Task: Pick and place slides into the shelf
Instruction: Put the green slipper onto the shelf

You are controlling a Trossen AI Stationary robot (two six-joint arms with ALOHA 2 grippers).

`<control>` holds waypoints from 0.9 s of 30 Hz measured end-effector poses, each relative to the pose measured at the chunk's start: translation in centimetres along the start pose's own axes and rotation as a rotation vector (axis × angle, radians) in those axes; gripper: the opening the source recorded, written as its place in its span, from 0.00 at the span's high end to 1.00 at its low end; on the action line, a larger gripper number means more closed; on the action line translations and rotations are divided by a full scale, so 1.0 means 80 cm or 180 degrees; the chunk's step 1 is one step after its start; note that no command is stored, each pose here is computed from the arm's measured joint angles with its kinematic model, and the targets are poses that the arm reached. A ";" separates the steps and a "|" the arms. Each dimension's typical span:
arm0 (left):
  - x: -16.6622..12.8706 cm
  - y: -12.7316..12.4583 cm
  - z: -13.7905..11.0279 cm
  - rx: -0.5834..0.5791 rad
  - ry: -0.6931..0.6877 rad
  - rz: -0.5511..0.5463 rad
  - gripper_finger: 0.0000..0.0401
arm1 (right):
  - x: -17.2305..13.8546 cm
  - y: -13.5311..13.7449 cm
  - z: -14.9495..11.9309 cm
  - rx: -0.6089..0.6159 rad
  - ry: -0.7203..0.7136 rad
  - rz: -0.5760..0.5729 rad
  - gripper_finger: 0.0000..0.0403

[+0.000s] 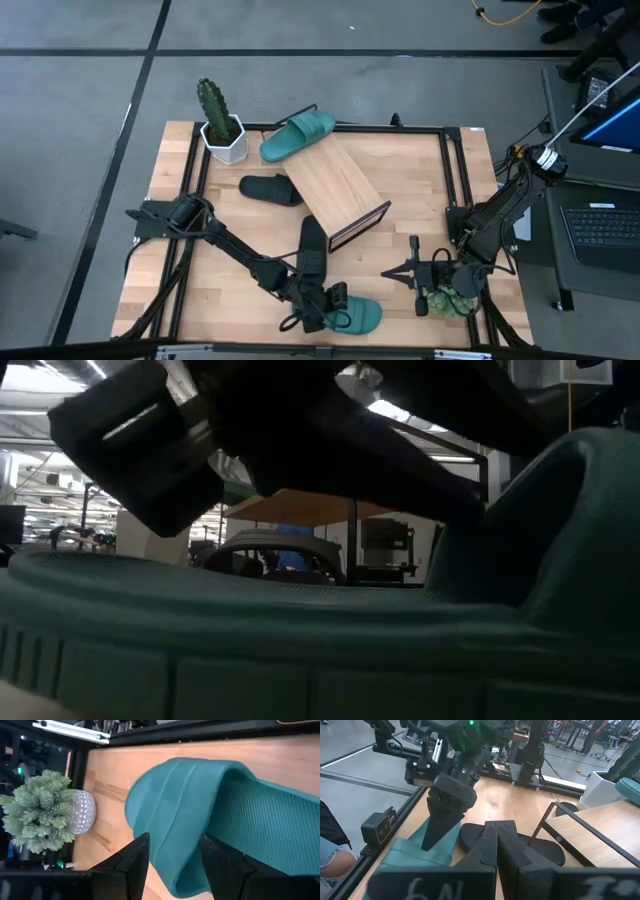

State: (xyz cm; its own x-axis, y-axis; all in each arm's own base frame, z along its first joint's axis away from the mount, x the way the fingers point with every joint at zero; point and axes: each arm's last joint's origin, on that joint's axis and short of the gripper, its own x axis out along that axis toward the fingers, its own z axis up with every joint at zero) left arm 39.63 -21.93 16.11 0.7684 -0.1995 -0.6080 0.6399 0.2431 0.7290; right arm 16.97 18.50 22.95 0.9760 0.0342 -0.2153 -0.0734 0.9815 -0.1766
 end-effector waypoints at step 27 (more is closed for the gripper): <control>0.000 -0.004 0.001 -0.0044 0.0024 -0.0059 0.58 | 0.000 0.000 -0.004 -0.0039 0.0067 -0.0005 0.99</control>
State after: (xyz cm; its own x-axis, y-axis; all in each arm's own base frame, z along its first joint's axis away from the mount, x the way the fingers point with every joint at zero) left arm 39.43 -22.09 15.87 0.7564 -0.1970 -0.6237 0.6539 0.2527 0.7132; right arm 16.91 18.42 22.68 0.9716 0.0285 -0.2351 -0.0744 0.9792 -0.1887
